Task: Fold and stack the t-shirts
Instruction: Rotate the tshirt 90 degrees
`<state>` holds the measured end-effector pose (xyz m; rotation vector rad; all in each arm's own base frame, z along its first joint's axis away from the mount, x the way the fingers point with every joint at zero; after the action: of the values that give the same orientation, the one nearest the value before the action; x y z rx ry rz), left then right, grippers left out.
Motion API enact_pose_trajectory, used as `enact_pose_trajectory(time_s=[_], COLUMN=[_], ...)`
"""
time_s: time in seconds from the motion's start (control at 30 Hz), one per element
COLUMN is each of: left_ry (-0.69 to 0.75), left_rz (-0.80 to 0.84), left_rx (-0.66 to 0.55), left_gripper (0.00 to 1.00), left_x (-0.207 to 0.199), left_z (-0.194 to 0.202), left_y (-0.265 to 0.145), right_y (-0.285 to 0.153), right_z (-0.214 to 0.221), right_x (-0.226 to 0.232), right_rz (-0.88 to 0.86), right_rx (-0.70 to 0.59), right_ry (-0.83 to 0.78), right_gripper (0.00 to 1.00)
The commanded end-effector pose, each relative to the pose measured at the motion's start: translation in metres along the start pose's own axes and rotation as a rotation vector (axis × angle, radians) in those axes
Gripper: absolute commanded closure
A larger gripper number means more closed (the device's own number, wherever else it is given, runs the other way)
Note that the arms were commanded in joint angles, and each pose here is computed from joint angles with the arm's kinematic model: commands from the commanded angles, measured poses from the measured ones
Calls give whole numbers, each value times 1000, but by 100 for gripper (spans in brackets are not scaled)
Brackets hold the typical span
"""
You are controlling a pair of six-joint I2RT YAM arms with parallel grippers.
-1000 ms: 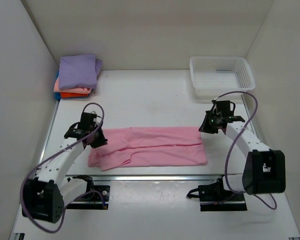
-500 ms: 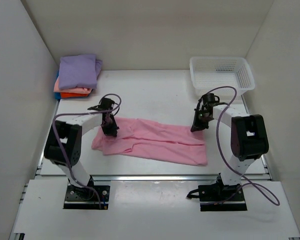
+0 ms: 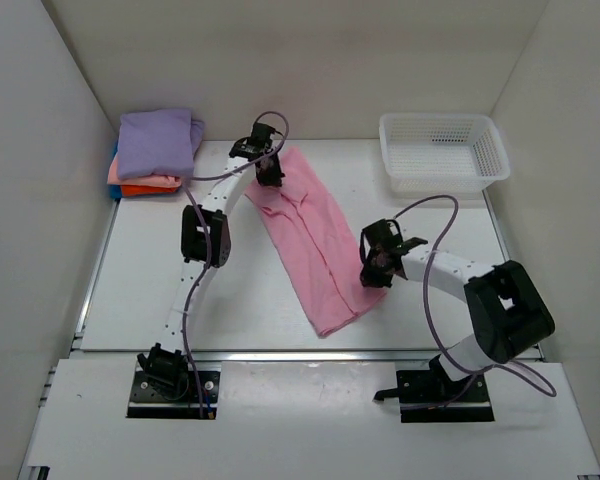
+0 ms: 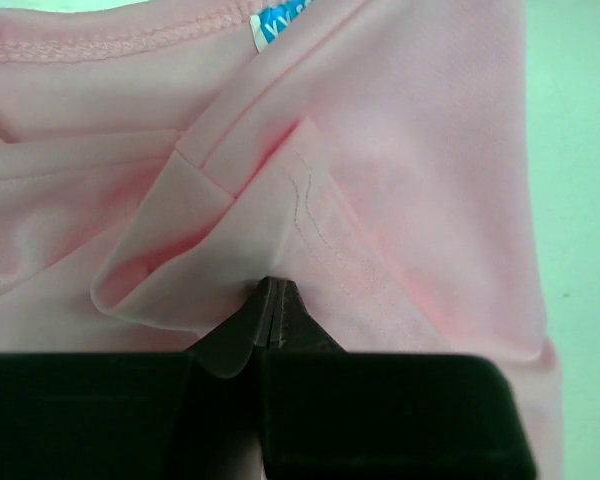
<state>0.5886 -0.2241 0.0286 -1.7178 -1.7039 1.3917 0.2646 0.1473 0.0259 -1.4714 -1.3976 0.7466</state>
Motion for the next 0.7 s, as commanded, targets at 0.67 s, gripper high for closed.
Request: enact_pose_trajectory(time_s=[0.67], left_ry=[-52], left_rz=[120], left_rx=[-73], left_gripper=[100], left_x=[-7], left_z=[-25], left_y=[15], right_y=[-9], right_z=[61], right_x=[57], right_rz=[-138], right_rx=[-155], right_ry=[269], right_gripper=[100])
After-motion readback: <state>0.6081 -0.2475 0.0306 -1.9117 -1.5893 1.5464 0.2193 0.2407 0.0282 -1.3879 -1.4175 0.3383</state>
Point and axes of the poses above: each gripper's point midway between its finger pads, its own y axis out along the fingers, its own x axis along the line the jaws close on, z = x × y, the point moved 1 cm from there along -y, back along the fingers, and after that the axes turned 10 degrees about -y, right-handed, at the moved point
